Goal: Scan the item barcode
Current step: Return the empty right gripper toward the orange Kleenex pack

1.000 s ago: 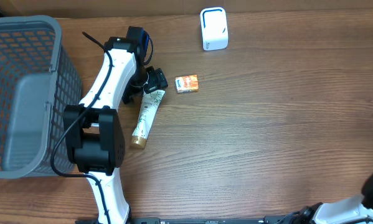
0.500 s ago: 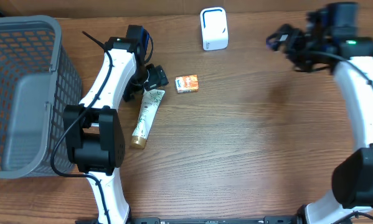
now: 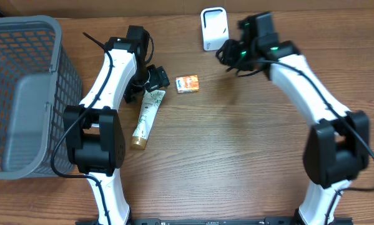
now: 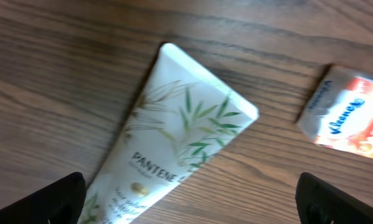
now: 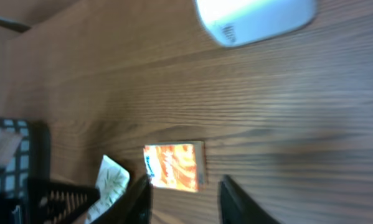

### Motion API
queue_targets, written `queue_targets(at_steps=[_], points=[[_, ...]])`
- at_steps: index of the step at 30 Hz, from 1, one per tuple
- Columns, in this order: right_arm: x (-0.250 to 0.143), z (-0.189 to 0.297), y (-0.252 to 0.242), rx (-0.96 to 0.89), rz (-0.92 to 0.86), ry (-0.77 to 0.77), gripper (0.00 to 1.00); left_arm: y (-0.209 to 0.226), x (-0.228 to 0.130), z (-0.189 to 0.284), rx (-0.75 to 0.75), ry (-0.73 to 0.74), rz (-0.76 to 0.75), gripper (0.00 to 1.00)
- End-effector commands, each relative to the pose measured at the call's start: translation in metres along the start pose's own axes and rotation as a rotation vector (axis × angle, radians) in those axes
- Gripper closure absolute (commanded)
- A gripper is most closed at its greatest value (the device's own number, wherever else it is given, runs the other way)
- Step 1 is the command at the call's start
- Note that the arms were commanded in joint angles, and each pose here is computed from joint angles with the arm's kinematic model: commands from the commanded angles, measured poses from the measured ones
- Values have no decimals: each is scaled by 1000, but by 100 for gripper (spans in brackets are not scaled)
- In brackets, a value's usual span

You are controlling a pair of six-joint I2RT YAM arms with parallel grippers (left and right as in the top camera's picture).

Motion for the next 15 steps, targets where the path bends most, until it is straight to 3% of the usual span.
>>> queue_targets(at_steps=[1,6,10,15], points=[[-19,-35,5,0,26,59,71,2,0,3,46,-28,-5,0],[-47,-77,15,8,58,137,78,3,-2,3,58,-14,-5,0],[-59,-96,20,17,80,158,67,4,-3,3,60,-11,-5,0],[-65,-107,16,-17,87,156,67,5,-4,3,67,-4,-5,0]])
Point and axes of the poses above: each gripper's point midway between its finger pads, its own z axis back along the fingers, its own y axis along the line the jaws close on, x = y × z, the point moved 9 cm from there along z, back along the fingers, and after that the axes turned 8 degrees about z, right-handed, at the moved point
